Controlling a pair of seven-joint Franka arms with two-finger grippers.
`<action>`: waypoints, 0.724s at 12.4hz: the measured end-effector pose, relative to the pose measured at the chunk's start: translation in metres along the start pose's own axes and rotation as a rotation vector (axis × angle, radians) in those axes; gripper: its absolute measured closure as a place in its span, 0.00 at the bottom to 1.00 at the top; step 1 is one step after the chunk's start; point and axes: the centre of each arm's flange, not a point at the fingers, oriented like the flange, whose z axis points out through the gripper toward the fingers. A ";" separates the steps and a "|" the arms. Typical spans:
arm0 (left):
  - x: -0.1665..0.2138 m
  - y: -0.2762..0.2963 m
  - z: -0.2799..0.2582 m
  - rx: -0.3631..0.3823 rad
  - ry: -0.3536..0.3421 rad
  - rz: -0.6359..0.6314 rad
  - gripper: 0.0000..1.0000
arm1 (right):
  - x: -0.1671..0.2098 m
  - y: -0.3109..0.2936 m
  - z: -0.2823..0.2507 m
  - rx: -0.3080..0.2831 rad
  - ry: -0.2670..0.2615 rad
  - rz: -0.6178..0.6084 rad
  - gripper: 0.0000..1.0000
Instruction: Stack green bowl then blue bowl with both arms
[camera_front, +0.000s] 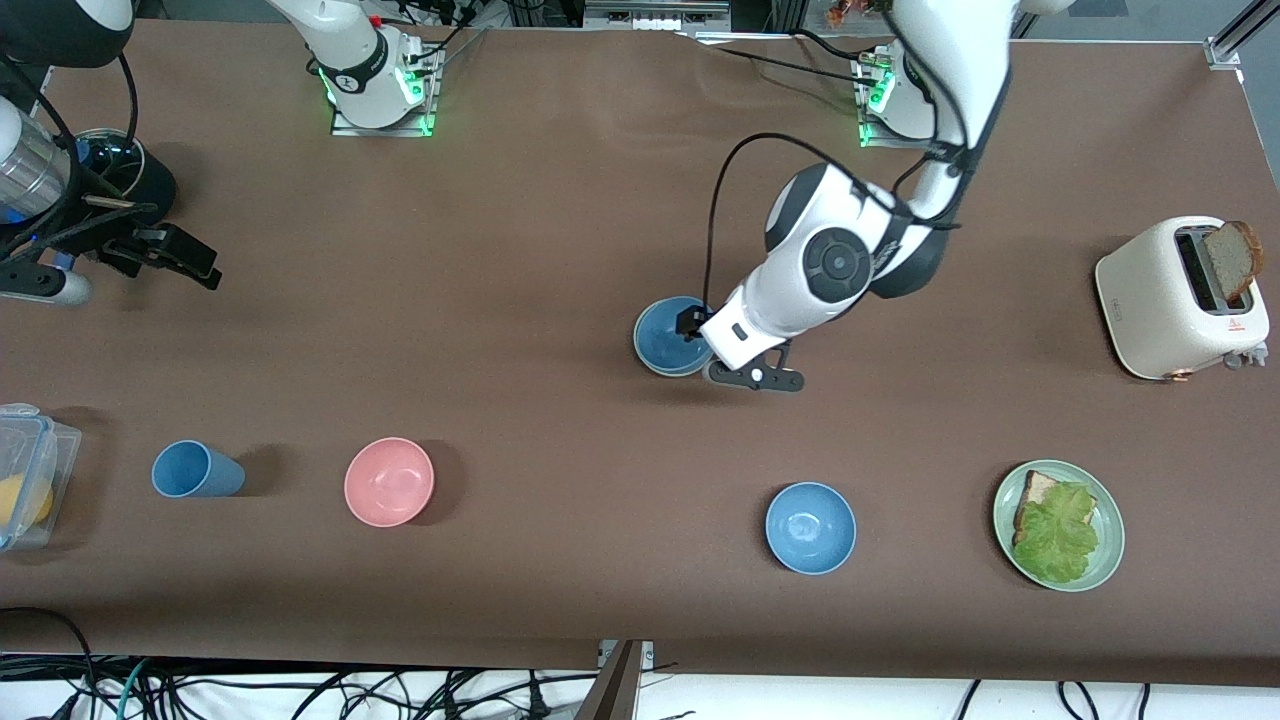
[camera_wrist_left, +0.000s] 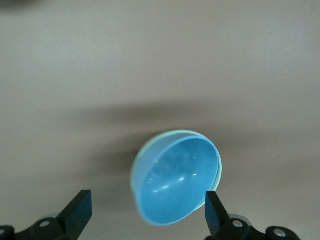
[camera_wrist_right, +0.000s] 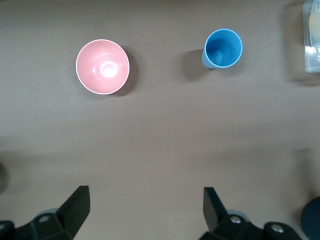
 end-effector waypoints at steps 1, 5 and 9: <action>0.005 -0.012 -0.035 0.033 0.030 0.010 0.00 | 0.000 0.000 0.000 0.000 0.000 0.000 0.00; 0.006 -0.104 -0.151 0.094 0.074 -0.093 0.00 | 0.000 0.000 0.000 0.000 0.001 0.001 0.00; -0.016 -0.210 -0.233 0.094 0.059 -0.162 0.00 | 0.000 0.000 0.000 0.000 0.000 0.001 0.00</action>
